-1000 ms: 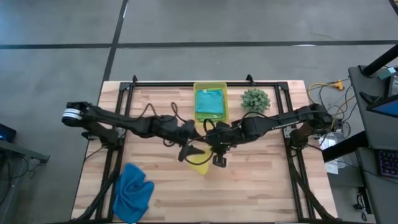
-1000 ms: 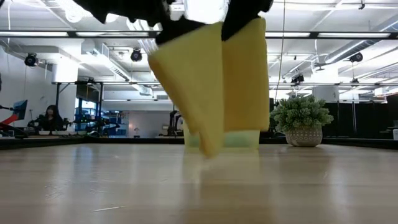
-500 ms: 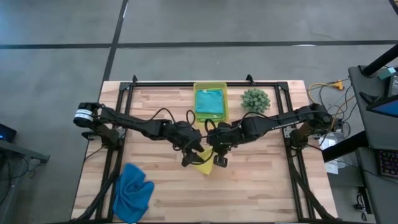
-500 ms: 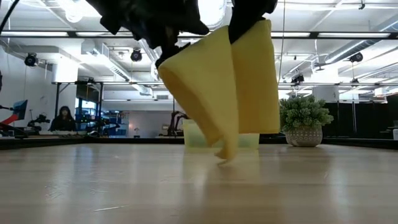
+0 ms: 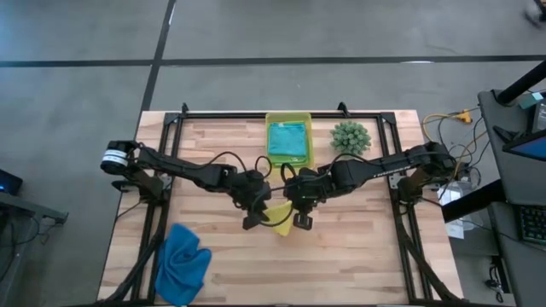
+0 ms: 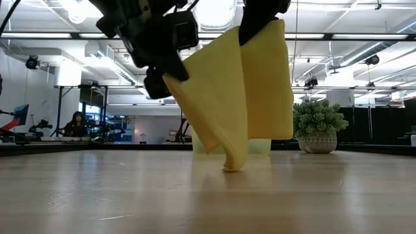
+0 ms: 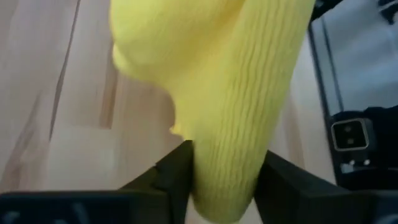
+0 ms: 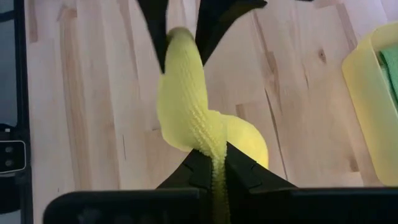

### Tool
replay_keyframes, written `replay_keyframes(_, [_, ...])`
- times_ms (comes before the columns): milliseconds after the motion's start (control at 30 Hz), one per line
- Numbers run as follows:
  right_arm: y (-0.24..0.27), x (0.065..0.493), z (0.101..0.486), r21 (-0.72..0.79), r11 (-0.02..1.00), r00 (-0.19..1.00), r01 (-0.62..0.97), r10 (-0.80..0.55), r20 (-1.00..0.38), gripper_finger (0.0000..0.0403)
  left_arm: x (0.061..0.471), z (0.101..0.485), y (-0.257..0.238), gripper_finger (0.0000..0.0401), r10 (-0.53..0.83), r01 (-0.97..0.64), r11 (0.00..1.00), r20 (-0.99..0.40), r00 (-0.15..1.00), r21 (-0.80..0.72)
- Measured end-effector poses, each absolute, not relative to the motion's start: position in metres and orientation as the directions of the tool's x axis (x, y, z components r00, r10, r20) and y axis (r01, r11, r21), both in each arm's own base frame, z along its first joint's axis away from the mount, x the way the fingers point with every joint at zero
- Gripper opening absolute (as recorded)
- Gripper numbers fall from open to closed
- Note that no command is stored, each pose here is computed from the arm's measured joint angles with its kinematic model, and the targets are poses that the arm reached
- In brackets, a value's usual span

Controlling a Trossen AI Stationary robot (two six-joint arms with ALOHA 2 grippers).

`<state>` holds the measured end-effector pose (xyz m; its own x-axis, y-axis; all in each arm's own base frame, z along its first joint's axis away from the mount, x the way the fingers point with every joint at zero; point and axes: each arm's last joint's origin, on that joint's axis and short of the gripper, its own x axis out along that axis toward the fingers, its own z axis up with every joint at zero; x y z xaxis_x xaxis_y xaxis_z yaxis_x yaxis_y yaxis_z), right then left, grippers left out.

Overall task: Fold microfiber towels
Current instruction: Put the yellow microfiber cloth into the yellow bin

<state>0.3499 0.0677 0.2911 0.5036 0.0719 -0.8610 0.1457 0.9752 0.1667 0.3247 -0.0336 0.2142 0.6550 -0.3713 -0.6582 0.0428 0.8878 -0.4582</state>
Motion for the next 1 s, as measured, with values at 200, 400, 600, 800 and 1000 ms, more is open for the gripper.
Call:
replay_keyframes(200, [0.068,0.350,0.291,0.177,0.972,0.501,0.152,0.078,-0.862,0.0009,0.318,0.219,-0.032,0.0018,-0.339,0.051,0.913,-0.682,0.648,-0.406])
replay_keyframes(400, [0.068,0.347,0.290,0.173,0.975,0.471,0.142,0.087,-0.878,0.0009,0.301,0.244,-0.027,0.0005,-0.267,0.064,0.949,-0.677,0.686,-0.310])
replay_keyframes(600, [0.066,0.346,0.290,0.135,0.987,0.459,0.082,0.083,-0.885,0.0009,0.282,0.269,-0.016,0.0002,-0.208,0.066,0.970,-0.650,0.731,-0.236])
replay_keyframes(800, [0.058,0.347,0.290,0.088,0.996,0.458,0.014,0.072,-0.886,0.0009,0.275,0.277,-0.002,0.0001,-0.168,0.048,0.978,-0.639,0.750,-0.201])
replay_keyframes(1000, [0.040,0.343,0.294,0.020,0.997,0.445,-0.068,0.048,-0.894,0.0009,0.277,0.285,0.011,0.0000,-0.135,0.050,0.987,-0.641,0.755,-0.149])
